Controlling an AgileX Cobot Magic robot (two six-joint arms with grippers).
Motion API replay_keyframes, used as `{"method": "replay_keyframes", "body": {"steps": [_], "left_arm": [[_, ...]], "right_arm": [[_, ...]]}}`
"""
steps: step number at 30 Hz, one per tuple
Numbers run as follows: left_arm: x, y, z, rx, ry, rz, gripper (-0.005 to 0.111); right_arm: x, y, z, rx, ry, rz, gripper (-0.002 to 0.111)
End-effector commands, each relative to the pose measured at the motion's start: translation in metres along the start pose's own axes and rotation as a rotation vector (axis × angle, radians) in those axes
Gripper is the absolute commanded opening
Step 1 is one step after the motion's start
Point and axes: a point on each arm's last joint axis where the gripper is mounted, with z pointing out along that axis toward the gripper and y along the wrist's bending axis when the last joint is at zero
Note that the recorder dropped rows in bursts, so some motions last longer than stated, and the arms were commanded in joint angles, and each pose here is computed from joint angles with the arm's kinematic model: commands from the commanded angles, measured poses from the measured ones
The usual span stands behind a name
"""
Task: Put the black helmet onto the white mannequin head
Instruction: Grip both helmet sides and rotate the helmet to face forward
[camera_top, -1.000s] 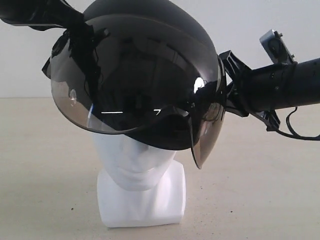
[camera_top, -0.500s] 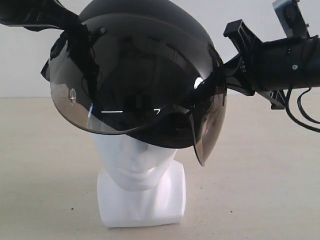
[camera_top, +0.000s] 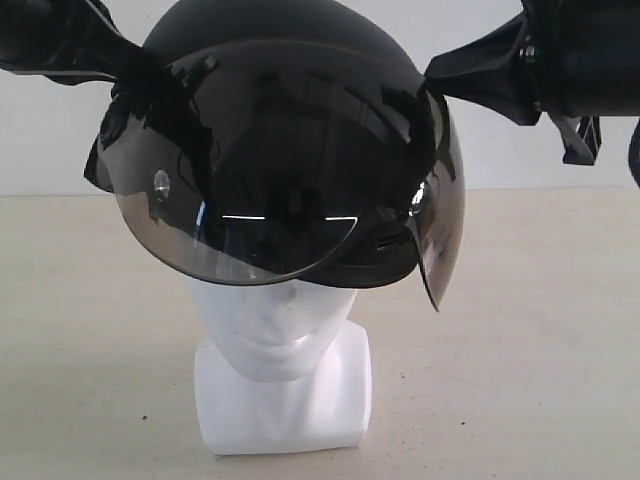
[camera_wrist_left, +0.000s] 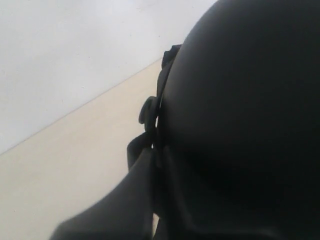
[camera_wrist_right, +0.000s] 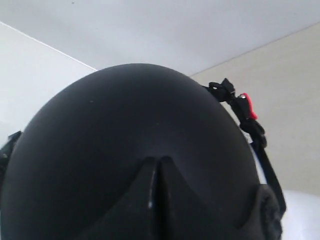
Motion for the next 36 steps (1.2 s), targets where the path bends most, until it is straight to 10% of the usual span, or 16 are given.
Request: {"method": "replay_keyframes", "body": {"steps": [1,36], "left_arm": [[0.007,-0.002,0.009,0.012,0.057,-0.001,0.004],[0.026,0.008,0.017,-0.074,0.149,0.026,0.004]], "right_arm": [[0.024,0.026,0.005,-0.109,0.123,-0.036,0.0],[0.053,0.084,-0.003,-0.24,0.145,-0.196,0.0]]}}
